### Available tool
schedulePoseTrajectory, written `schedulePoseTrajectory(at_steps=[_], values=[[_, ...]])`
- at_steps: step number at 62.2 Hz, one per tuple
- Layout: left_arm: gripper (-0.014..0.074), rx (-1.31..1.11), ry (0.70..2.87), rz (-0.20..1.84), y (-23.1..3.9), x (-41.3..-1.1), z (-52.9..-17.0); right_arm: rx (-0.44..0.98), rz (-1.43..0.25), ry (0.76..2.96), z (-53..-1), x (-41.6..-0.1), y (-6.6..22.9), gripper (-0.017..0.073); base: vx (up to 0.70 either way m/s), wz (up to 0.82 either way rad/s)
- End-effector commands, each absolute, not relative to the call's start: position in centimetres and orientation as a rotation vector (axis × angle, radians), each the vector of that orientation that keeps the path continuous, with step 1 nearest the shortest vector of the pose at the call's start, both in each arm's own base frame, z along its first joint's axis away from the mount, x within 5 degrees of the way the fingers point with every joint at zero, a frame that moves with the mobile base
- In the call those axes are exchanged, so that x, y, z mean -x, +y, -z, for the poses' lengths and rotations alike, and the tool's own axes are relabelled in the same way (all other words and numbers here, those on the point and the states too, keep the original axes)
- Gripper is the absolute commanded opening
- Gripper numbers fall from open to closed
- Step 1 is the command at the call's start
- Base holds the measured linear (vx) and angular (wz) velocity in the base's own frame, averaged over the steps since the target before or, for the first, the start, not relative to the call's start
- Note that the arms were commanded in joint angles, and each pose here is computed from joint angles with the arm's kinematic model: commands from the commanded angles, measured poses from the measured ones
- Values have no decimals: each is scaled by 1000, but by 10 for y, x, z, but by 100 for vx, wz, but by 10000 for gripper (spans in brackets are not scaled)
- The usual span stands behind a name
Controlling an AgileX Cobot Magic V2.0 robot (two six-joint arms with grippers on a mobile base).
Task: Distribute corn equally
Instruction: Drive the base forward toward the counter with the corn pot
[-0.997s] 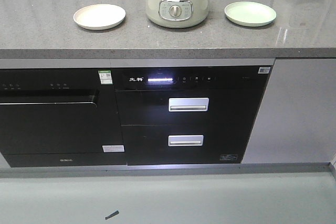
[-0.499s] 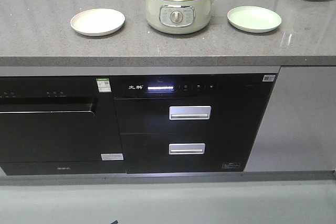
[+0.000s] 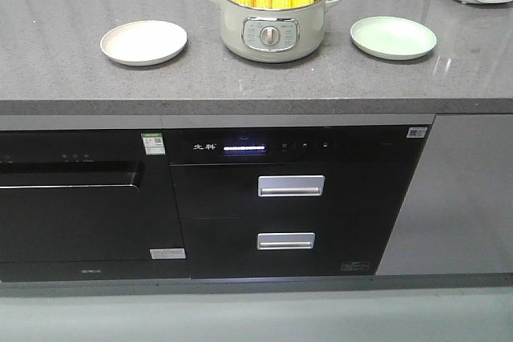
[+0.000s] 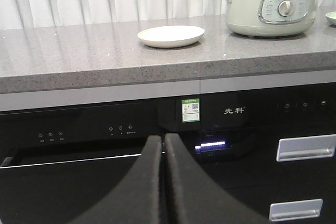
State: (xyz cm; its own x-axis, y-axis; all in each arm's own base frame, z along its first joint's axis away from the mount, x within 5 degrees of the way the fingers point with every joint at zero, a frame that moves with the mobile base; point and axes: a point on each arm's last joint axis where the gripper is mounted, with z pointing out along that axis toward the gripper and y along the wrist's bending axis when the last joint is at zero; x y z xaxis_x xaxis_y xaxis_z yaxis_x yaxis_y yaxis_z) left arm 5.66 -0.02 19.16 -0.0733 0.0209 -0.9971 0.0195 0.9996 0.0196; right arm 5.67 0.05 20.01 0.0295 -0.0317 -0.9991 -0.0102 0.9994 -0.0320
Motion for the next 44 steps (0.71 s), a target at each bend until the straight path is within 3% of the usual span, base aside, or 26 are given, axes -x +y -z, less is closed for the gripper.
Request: schedulePoseTrajectory(at_steps=[1, 44], values=[[-7, -28, 1553, 15, -1, -56, -199, 34, 18, 1473, -204, -56, 1, -1, 11, -1], [-7, -28, 1553, 15, -1, -56, -199, 34, 18, 1472, -204, -56, 1, -1, 11, -2]])
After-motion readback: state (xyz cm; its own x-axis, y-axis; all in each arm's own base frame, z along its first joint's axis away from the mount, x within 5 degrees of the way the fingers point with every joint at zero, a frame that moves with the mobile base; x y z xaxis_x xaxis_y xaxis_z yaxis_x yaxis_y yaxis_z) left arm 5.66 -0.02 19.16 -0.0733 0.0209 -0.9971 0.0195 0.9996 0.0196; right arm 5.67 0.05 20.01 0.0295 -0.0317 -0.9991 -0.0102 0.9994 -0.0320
